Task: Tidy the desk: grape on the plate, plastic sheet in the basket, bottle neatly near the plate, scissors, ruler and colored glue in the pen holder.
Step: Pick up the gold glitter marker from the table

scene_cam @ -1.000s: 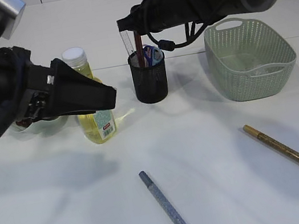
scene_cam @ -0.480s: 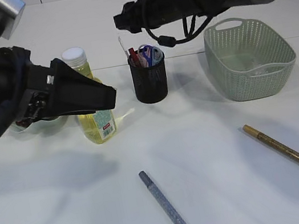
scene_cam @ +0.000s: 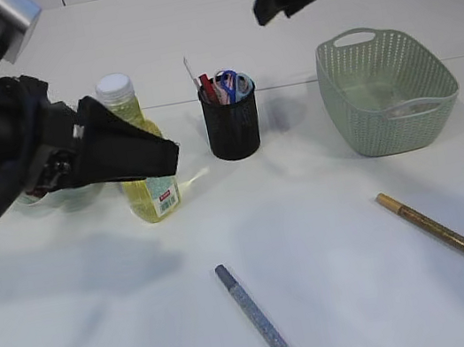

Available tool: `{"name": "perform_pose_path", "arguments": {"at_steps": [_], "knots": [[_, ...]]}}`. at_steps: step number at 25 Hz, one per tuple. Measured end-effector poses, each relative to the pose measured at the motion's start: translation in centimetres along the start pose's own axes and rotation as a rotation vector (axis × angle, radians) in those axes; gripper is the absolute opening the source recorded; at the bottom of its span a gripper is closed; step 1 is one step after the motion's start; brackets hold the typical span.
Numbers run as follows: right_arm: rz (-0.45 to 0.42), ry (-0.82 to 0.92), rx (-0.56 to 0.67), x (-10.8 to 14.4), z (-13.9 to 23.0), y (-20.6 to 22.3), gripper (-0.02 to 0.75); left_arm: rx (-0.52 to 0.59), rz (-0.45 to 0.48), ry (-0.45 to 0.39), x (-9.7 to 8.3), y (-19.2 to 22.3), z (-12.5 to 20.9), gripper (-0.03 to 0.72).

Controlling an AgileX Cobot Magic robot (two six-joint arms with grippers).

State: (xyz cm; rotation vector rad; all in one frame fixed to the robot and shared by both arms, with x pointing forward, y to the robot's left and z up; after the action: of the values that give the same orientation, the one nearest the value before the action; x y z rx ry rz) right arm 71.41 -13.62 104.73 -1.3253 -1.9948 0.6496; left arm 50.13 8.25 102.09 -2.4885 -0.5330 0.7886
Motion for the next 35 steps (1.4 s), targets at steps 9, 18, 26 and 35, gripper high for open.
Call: {"name": "perform_pose_path", "arguments": {"at_steps": [9, 18, 26, 35], "knots": [[0.208, 0.017, 0.363, -2.8, 5.9, -3.7, 0.342, 0.149, -0.16, -0.076, 3.4, -1.3, 2.6, 0.427], [0.355, -0.047, 0.626, -6.9, 14.5, -1.4, 0.342, 0.355, -0.502, -0.224, 10.1, -6.4, 6.8, 0.418], [0.361, -0.114, 0.612, -8.3, 17.6, 0.6, 0.342, 0.524, -0.652, -0.226, 11.6, -8.9, 9.2, 0.405], [0.253, -0.086, 0.682, -10.7, 19.2, 2.1, 0.342, 0.522, -0.654, -0.232, 11.6, -8.9, 9.2, 0.404]]}}
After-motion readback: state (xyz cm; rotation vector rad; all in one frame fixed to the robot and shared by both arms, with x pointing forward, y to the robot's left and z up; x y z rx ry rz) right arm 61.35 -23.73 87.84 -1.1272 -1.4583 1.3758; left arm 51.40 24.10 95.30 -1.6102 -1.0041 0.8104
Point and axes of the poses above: a point on each arm's last joint axis where the gripper is mounted, y pointing out along that axis toward the gripper, x along the wrist's bending axis when the last joint is at zero, z = x × y, the point moved 7 cm from there along y, pointing out along that axis toward the gripper, and after that the axes turned 11 degrees about y, right-handed, at the moved point
